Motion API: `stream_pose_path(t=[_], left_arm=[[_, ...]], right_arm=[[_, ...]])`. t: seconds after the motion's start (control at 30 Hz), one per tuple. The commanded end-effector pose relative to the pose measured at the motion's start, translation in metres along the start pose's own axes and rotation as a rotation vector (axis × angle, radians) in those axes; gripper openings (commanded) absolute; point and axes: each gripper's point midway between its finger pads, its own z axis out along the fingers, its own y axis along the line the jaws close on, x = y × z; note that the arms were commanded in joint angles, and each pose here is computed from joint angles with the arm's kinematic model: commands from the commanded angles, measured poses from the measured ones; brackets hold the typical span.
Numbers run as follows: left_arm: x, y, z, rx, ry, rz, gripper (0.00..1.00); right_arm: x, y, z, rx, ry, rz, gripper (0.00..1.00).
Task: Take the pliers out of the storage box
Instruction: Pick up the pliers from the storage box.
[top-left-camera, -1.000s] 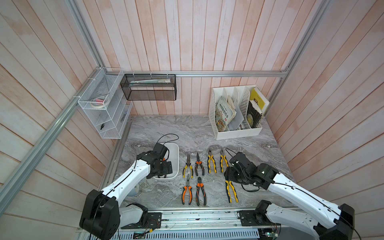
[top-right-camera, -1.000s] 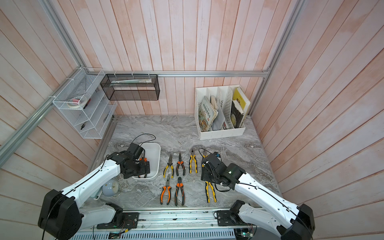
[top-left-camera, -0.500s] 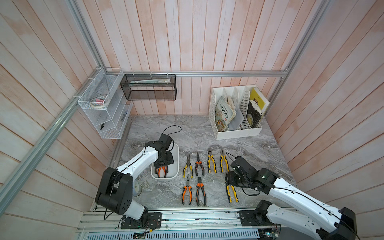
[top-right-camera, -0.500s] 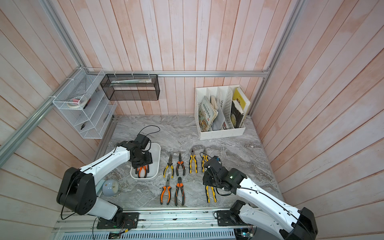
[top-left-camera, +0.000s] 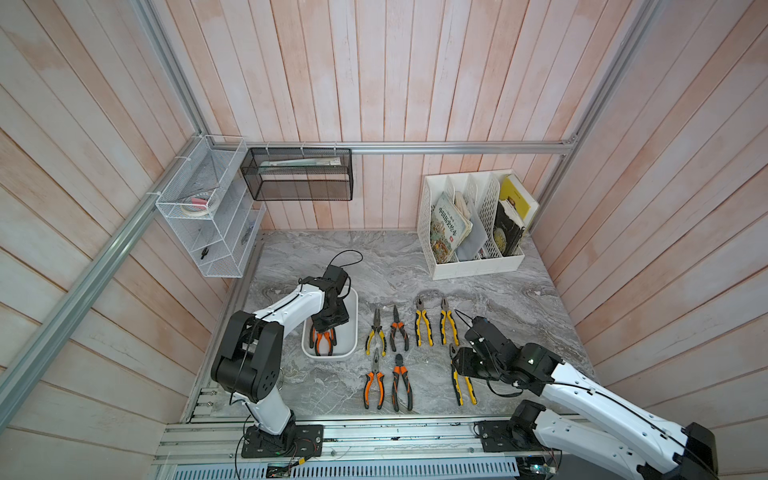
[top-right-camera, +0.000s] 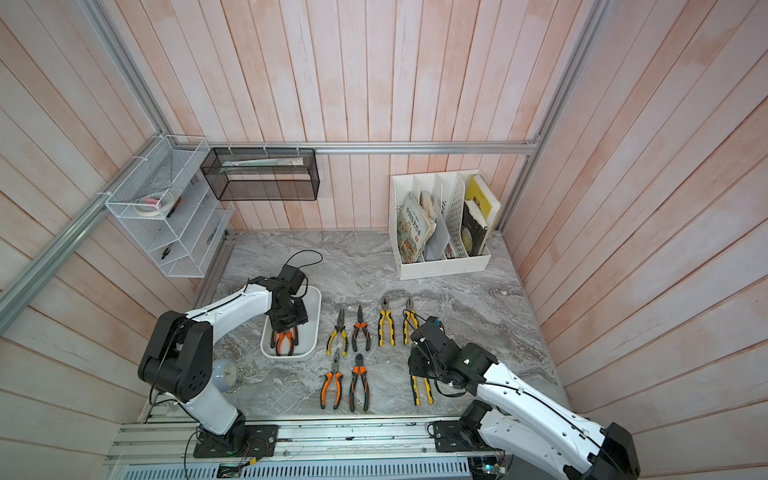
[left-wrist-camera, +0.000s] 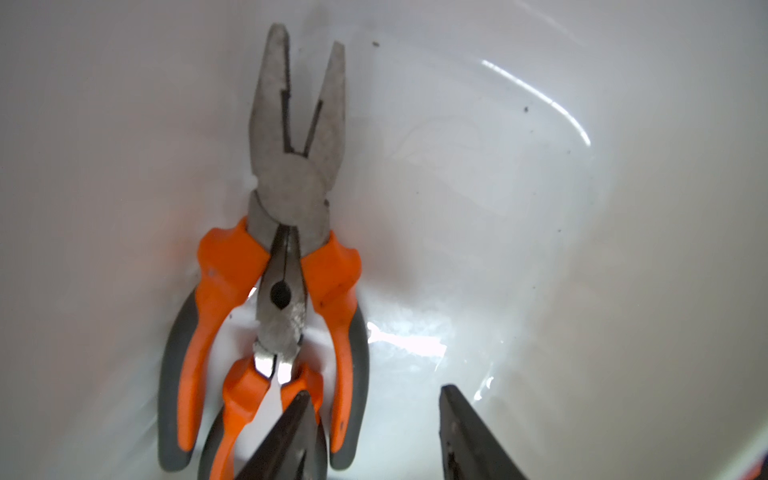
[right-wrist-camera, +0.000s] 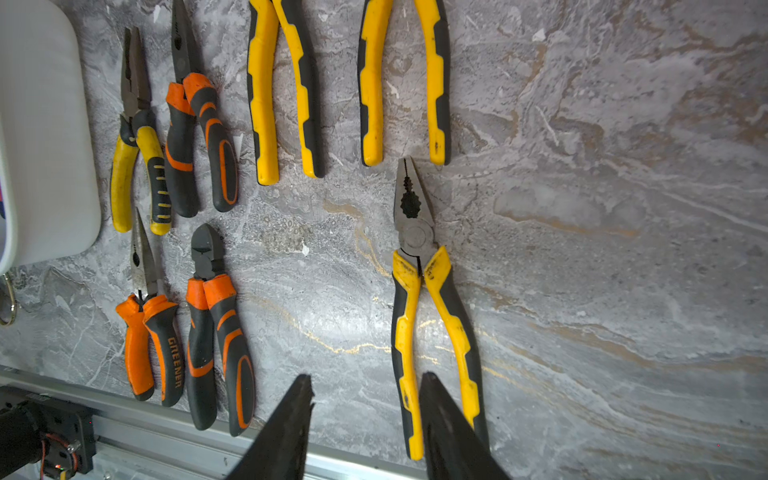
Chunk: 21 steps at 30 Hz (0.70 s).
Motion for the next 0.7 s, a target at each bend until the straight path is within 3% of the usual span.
stream_pose_path(t=[0.0,0.4,0.53,0.6,0.63,0.67], left_arm=[[-0.007,-0.005,0.009,-0.001,0.001,-0.018,0.48],[-0.007,0.004,0.036,-0.061,0.014,-0.025,0.41],[-0.011,-0.001,0.037,-0.029,-0.004,-0.029,0.29],[-0.013,-0.003,0.033,-0.015,-0.021,-0.03,0.15],[-0.015,-0.003,0.03,-0.011,-0.031,-0.034,0.04],[-0.017,-0.004,0.025,-0.006,-0.042,-0.036,0.0]], right_arm=[[0.003,0.001,0.005,-0.004,0.01,-0.021,0.45],[0.008,0.0,0.014,-0.005,0.035,-0.029,0.44],[0.009,0.0,0.015,-0.005,0.039,-0.021,0.43],[0.01,0.001,0.015,-0.013,0.043,-0.017,0.43],[0.011,0.002,0.016,-0.018,0.045,-0.013,0.43],[0.011,0.003,0.016,-0.027,0.046,-0.01,0.43]])
